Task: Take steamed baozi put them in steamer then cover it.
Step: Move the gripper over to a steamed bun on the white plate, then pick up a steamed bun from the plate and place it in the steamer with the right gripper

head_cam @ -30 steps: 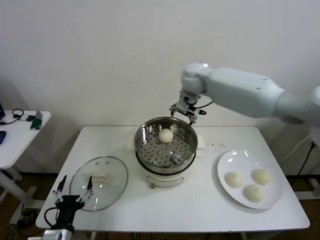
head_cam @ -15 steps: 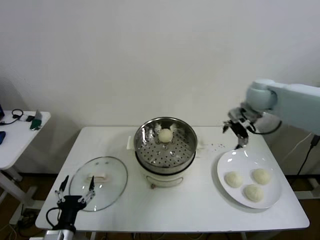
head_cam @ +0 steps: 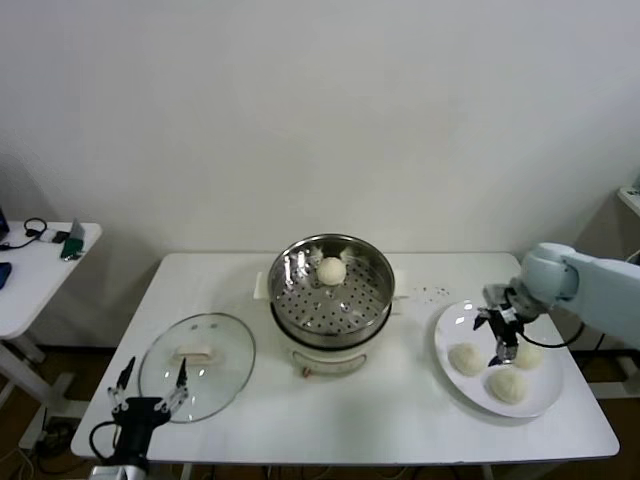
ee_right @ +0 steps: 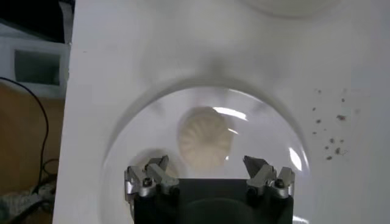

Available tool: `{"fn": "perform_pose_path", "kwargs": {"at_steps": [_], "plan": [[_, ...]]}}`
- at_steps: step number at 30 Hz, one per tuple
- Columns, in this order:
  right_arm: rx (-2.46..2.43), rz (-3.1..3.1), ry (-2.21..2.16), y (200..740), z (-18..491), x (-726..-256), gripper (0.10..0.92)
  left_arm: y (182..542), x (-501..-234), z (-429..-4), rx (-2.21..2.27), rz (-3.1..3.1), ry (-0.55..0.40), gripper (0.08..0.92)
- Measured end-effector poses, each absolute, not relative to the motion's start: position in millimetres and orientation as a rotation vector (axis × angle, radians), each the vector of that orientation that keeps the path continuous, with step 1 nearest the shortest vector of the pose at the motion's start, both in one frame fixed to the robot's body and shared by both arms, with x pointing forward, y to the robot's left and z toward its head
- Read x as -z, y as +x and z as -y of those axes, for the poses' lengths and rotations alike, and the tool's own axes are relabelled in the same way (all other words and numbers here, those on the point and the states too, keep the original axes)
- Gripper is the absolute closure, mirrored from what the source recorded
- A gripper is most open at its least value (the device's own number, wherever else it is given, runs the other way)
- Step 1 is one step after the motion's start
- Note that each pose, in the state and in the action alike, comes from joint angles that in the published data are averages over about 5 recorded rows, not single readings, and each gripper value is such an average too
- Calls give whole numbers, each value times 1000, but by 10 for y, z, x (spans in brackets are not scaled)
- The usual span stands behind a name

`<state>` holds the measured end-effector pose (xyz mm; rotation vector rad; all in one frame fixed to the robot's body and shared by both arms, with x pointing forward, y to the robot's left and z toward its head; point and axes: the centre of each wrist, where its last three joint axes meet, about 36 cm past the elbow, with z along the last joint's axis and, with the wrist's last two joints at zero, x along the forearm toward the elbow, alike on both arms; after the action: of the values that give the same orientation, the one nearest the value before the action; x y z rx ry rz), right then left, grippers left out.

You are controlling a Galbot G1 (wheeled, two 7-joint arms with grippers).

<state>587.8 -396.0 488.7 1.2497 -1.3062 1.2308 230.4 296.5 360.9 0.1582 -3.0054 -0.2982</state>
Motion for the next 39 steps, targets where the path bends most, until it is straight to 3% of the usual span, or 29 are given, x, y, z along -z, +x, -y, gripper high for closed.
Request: {"fn": "perform_pose_path", "kwargs": {"at_steps": [17,22,32,39], "plan": [[-1175,1329,1234,6012,3895,-4452,202,2281,-3574,-2975,312,2991,171,177],[-1161,1332,1233,6034,3917,-4442,262,2275,-3571,-2973,312,2990,171,177],[-1137,1353,1225,6048,3968,-4515,313,2278,-3579,-2972,313,2991,175,177],[-1120,1413,1211,6174,3991,-4917,310,2275,-3594,-2953,310,2995,170,177]]}}
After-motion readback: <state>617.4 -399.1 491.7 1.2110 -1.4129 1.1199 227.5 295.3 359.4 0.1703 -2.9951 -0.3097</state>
